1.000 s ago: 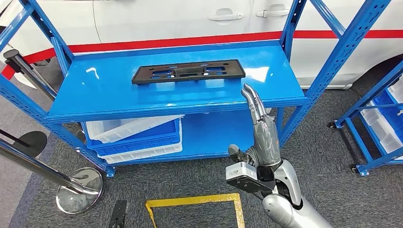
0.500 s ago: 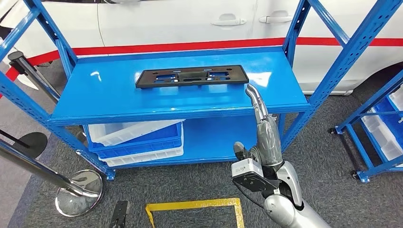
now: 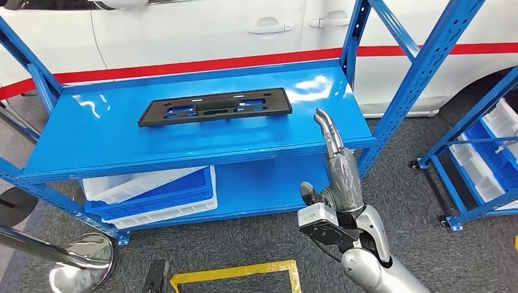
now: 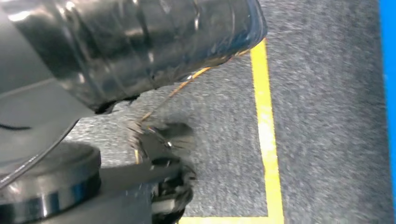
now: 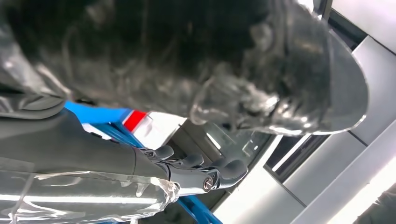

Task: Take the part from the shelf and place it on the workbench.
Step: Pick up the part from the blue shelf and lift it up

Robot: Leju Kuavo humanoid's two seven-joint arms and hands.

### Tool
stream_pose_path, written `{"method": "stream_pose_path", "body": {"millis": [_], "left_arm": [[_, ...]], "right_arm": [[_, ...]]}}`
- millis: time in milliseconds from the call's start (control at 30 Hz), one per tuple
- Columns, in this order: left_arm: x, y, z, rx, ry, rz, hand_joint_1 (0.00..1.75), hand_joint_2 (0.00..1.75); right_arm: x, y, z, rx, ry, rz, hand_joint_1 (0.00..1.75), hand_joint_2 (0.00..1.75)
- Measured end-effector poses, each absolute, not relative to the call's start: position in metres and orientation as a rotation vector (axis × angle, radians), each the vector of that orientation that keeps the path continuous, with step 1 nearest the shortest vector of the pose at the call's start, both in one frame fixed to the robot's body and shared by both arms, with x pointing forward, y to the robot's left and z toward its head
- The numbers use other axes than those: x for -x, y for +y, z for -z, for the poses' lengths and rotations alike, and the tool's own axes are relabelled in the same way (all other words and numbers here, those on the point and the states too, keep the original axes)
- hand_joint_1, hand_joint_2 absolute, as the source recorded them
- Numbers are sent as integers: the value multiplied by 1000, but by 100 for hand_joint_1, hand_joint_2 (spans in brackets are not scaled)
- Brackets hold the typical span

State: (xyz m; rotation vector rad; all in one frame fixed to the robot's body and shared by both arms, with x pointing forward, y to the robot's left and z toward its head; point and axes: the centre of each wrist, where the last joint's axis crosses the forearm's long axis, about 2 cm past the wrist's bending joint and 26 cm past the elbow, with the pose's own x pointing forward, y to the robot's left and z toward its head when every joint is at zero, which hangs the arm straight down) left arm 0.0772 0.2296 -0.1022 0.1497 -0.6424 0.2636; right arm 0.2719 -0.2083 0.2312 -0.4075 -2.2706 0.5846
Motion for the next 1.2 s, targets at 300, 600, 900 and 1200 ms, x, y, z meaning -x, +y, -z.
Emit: {"method": "stream_pose_path", "body": {"millis": [300,600,900,1200], "left_arm": [[-79,229,102,-148,-645,-257,0,0],[-78,228,102,-148,-642,-261,0,0],[-79,227,102,-148,-642,-253,0,0],[-81,226,101,-147,-642,-234,0,0]], "right_arm": [[-273,-209,-234,415,-2277,-581,0,0],[-272,-210,-231,412,-2259,-584,0,0],[-272,-210,-232,411,-2257,-597,0,0],[-274,-208,-235,404,-2261,-610,0,0]]}}
